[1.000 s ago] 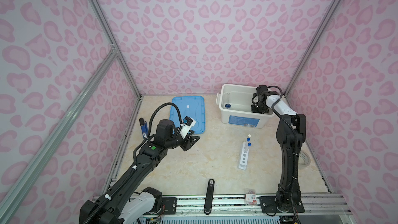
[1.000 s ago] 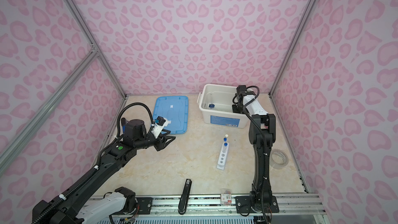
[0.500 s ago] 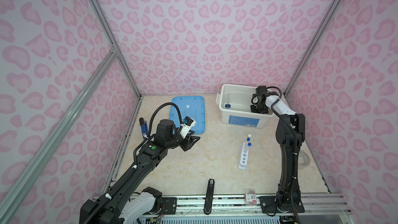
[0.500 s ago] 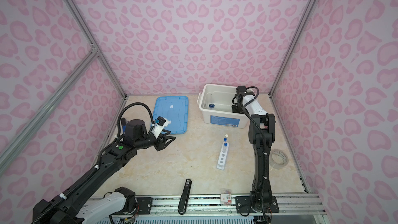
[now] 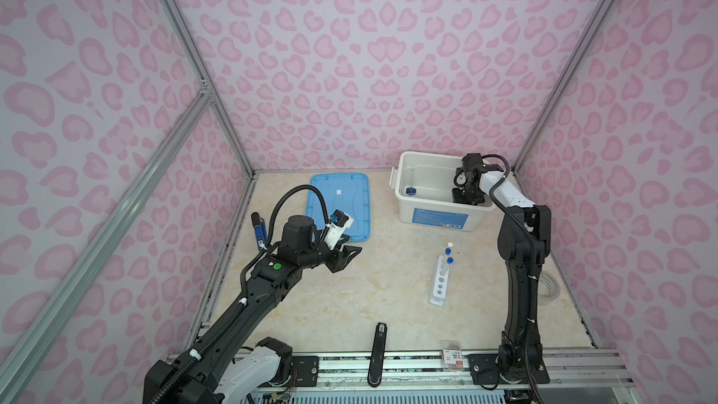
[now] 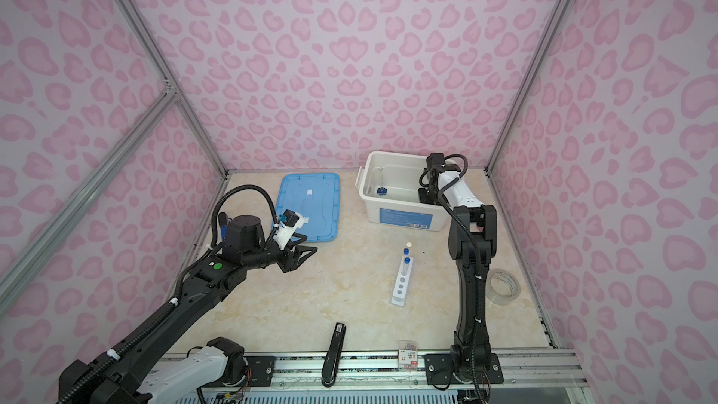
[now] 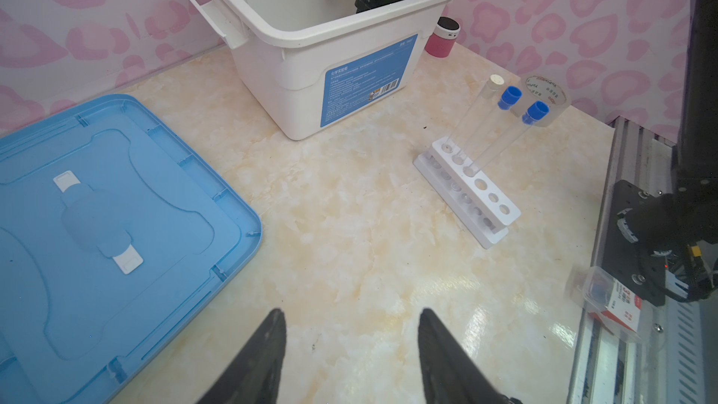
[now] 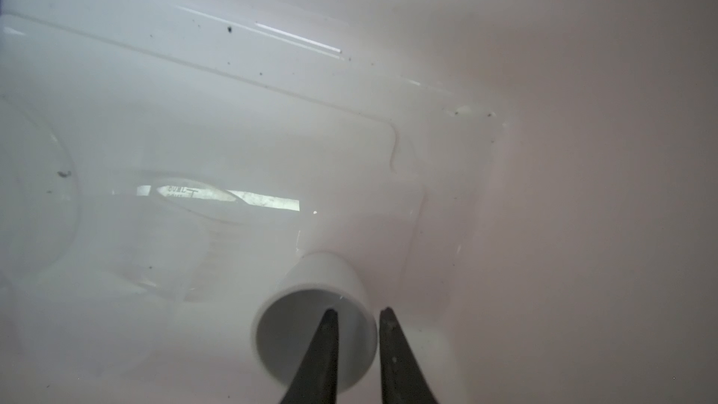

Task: Organize the chemistry lab equipment
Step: 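Open the right gripper and raise it out of the bin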

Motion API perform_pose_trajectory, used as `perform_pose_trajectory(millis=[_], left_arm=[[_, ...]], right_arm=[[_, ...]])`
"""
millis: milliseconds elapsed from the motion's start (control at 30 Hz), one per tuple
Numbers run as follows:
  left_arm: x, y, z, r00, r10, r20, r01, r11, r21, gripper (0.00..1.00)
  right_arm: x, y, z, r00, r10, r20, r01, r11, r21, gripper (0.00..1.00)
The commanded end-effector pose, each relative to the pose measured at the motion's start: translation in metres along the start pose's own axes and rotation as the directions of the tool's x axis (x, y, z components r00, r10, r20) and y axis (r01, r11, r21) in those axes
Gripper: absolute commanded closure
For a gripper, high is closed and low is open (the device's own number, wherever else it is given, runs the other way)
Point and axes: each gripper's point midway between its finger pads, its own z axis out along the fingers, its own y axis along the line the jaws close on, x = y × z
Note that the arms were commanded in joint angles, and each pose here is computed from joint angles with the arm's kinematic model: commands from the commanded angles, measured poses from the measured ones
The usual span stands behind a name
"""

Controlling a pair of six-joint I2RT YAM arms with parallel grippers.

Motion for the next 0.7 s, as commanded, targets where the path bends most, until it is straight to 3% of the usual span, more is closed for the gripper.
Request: perform_pose_trajectory(millis=[0,333,667], left_arm=[[-0.008,-0.001,-0.004,0.999,0.025,0.026,-0.025,1.000,-0.003,0.42],[-0.013,-0.003,-0.009,0.998,0.036,0.047,-0.035,0.999,-0.008,0.41],[-0.031,-0.001,-0.016,0.994,-0.005,0.111,0.008,1.000,-0.029,0.41]], right_arm=[[-0.003,-0.004,-0.010,1.000,-0.007,0.008,0.007,1.000,0.013,0.75],[-0.018,-0.004,-0.061,0.995,-0.009,0.101,0.009,1.000,0.007,0.65],[-0.033,0.020,-0.146,0.957,-0.026,0.288,0.049,0.996,-0.074,0.62]])
